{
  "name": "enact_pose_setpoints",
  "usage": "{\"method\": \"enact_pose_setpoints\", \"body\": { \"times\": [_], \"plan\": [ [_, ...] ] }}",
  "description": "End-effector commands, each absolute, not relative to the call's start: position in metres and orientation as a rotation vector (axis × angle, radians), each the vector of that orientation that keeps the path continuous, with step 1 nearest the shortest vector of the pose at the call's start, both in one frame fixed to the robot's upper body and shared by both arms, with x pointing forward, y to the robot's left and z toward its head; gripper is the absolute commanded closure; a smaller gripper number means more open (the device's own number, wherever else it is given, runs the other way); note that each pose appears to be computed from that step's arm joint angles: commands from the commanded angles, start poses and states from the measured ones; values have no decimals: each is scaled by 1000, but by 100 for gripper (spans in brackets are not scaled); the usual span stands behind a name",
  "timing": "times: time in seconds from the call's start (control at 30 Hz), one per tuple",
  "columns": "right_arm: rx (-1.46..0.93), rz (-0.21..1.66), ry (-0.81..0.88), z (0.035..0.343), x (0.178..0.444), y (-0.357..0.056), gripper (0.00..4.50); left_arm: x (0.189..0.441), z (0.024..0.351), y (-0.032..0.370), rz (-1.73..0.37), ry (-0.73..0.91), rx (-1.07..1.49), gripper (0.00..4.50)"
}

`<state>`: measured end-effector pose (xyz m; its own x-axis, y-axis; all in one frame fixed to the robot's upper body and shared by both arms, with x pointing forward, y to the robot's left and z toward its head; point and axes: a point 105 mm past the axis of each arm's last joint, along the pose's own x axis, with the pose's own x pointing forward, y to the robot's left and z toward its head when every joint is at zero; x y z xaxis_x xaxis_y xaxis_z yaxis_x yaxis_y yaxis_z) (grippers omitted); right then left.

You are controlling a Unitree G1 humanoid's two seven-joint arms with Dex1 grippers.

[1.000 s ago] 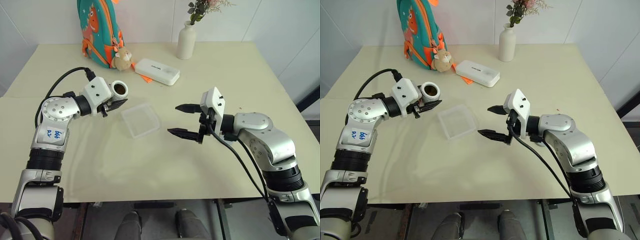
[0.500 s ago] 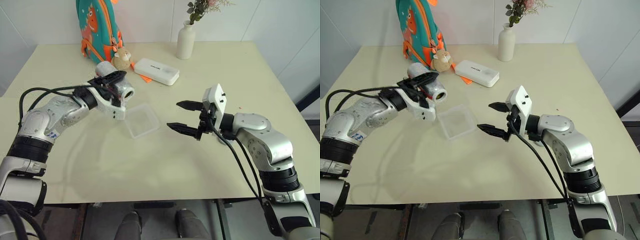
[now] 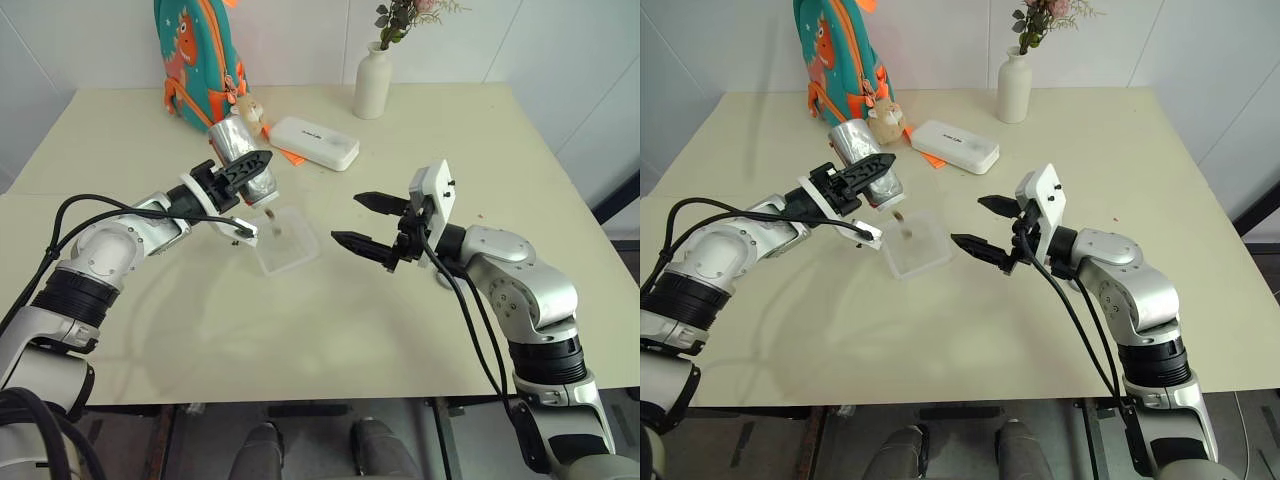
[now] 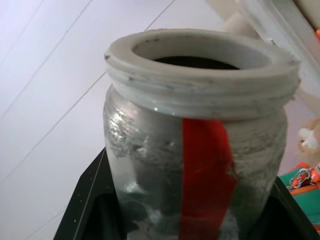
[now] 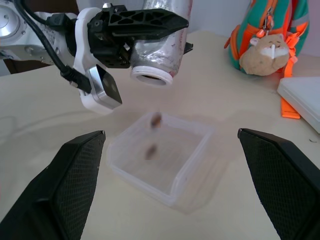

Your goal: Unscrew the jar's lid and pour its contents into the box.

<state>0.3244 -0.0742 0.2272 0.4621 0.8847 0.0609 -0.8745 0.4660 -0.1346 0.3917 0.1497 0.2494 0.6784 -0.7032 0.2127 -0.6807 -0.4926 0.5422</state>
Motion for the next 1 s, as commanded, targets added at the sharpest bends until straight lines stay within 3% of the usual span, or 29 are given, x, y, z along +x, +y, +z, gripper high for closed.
{"method": "enact_pose_setpoints", "body": {
  "times": [0.03, 0.17, 0.37, 0.5, 0.6, 0.7, 0.83, 1.0],
  "plan": [
    [-69, 1084, -194, 242, 317, -75, 3, 396, 253, 153, -21, -1042, 2287, 253],
    [-61, 1079, -196, 242, 315, -76, 3, 396, 258, 149, -20, -1061, 2244, 253],
    [-57, 1079, -197, 242, 313, -80, 3, 399, 284, 171, -15, -897, 1950, 253],
    [-92, 1101, -190, 241, 309, -84, 3, 416, 287, 206, -73, -597, 1484, 253],
    [-124, 1092, -181, 241, 310, -90, 3, 437, 262, 241, -140, -251, 827, 253],
    [-165, 1080, -167, 241, 310, -97, 3, 445, 235, 254, -194, -70, 289, 253],
    [-190, 1075, -145, 237, 309, -103, 3, 446, 226, 263, -200, -90, 54, 253],
    [-244, 1077, -121, 230, 307, -105, 3, 448, 214, 278, -133, -122, -42, 253]
  ]
}}
